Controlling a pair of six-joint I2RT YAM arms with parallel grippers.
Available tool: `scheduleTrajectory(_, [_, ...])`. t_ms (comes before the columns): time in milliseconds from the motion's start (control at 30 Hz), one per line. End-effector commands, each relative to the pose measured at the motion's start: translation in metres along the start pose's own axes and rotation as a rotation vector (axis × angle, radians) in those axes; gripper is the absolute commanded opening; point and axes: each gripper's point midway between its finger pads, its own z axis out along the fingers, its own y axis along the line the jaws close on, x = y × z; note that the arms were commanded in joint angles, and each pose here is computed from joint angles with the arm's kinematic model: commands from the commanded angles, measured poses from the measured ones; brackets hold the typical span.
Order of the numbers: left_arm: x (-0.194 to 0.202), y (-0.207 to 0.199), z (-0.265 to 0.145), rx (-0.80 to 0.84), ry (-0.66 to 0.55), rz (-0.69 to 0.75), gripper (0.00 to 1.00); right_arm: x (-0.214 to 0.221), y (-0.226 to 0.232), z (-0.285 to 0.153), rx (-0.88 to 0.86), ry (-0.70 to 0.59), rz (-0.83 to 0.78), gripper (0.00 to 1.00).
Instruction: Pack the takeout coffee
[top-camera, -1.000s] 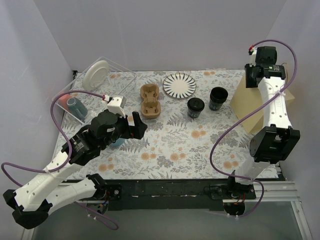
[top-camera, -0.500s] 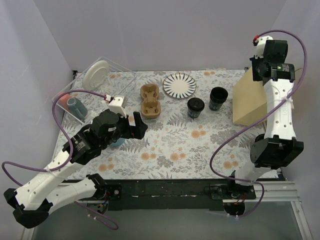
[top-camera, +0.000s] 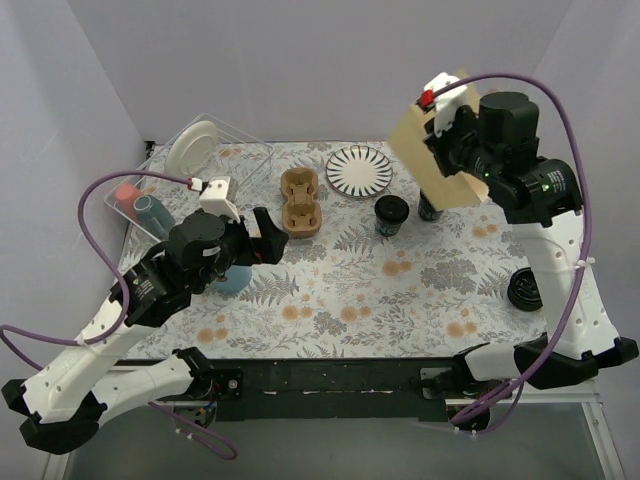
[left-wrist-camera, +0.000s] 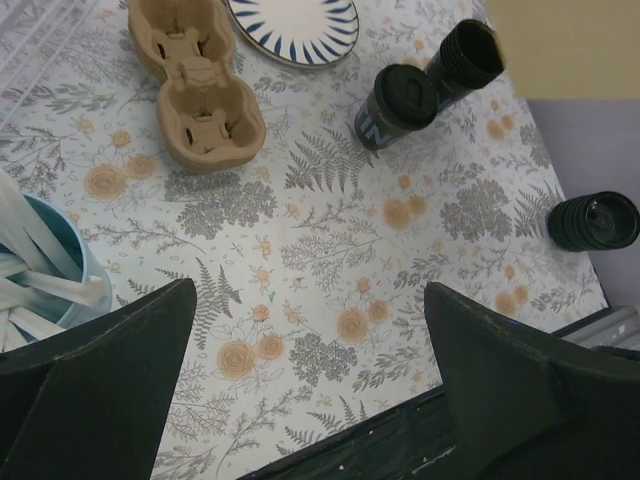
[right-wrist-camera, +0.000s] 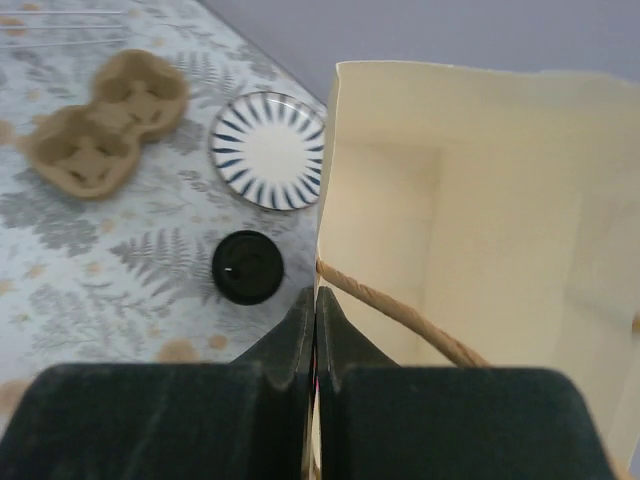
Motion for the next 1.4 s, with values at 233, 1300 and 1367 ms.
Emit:
scheduleTrajectory(233, [-0.036, 0.009, -0.026, -0.089, -0.064, -0.084, 0.98, 0.032, 0.162, -0.038, -0.465, 0.029, -0.116, 0.01])
scheduleTrajectory(1300, [-0.037, 0.017, 0.011, -0.241, -0.056, -0.083, 0.94, 0.066, 0.291, -0.061, -0.674, -0.138, -0.472, 0.48])
scheduleTrajectory(1367, [-0.041, 0.013, 0.016, -0.240, -0.056, -0.083, 0.93, 0.054, 0.291, -0.071, -0.699, -0.183, -0.432, 0.59])
